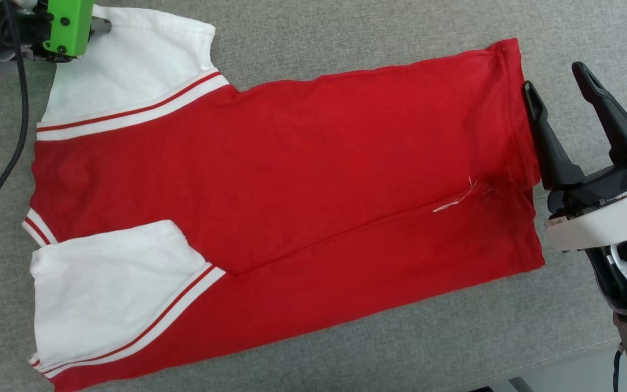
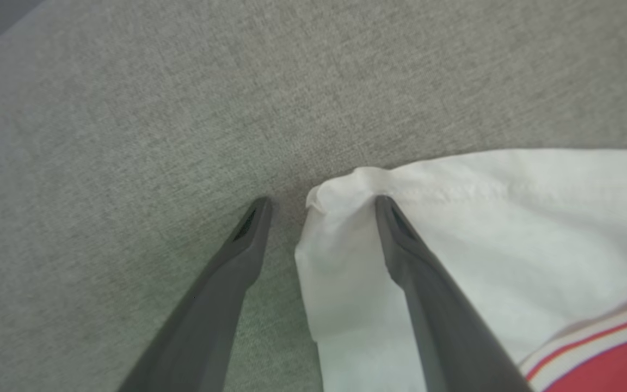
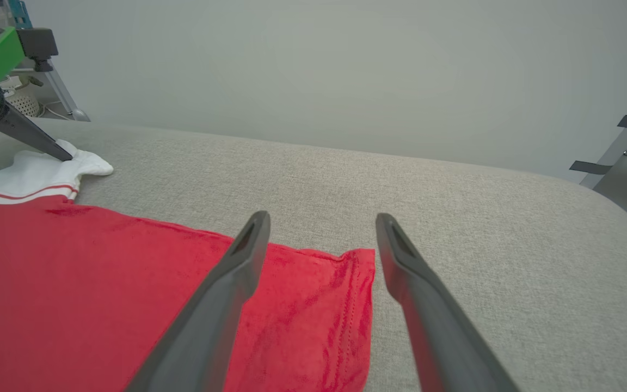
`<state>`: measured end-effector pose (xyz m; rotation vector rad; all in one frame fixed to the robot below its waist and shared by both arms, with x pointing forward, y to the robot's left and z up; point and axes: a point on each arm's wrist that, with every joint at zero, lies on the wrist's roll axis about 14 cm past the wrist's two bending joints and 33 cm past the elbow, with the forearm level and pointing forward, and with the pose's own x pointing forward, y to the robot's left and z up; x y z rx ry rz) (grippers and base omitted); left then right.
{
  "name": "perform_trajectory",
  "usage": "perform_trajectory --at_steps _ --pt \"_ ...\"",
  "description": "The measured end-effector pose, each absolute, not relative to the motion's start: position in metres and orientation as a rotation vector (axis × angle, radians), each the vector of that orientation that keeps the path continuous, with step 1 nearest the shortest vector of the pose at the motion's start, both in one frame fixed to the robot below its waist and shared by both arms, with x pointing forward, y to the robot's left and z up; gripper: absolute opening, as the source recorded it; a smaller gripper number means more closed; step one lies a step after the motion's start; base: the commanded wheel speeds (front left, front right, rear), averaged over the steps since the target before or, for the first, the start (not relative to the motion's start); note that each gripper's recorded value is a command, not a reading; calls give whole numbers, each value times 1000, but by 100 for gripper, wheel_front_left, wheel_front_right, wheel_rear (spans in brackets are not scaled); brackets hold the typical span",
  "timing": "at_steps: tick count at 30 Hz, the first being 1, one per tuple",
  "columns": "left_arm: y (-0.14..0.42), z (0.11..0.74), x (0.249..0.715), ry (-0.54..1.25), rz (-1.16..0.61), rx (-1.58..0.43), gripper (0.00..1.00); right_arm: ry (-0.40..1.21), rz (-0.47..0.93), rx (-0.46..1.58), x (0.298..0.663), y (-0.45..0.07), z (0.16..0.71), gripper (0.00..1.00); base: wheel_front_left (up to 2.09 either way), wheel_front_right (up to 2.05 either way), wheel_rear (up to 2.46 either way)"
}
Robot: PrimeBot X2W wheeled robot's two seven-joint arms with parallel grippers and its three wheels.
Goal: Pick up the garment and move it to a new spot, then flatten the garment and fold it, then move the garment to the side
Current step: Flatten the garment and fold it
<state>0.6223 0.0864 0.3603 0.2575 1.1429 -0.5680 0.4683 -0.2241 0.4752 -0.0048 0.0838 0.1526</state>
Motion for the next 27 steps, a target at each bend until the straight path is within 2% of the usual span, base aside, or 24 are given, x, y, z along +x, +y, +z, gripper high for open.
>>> perform_trajectory --at_steps 2,7,12,15,21,27 --pt "86 361 621 1143 -580 269 0 80 138 -10 471 -231 476 100 0 0 0" --pt "81 372 618 1063 -604 273 0 32 135 -62 483 -243 501 100 0 0 0" --pt "81 391 612 956 -620 265 0 88 166 -137 503 -253 520 100 0 0 0" --pt "78 410 608 878 -644 271 0 220 204 -164 511 -252 514 100 0 0 0" --pt "77 440 591 767 -690 288 0 630 257 -138 508 -258 474 100 0 0 0" --pt "83 459 579 695 -704 297 0 892 278 -178 505 -260 445 100 0 0 0"
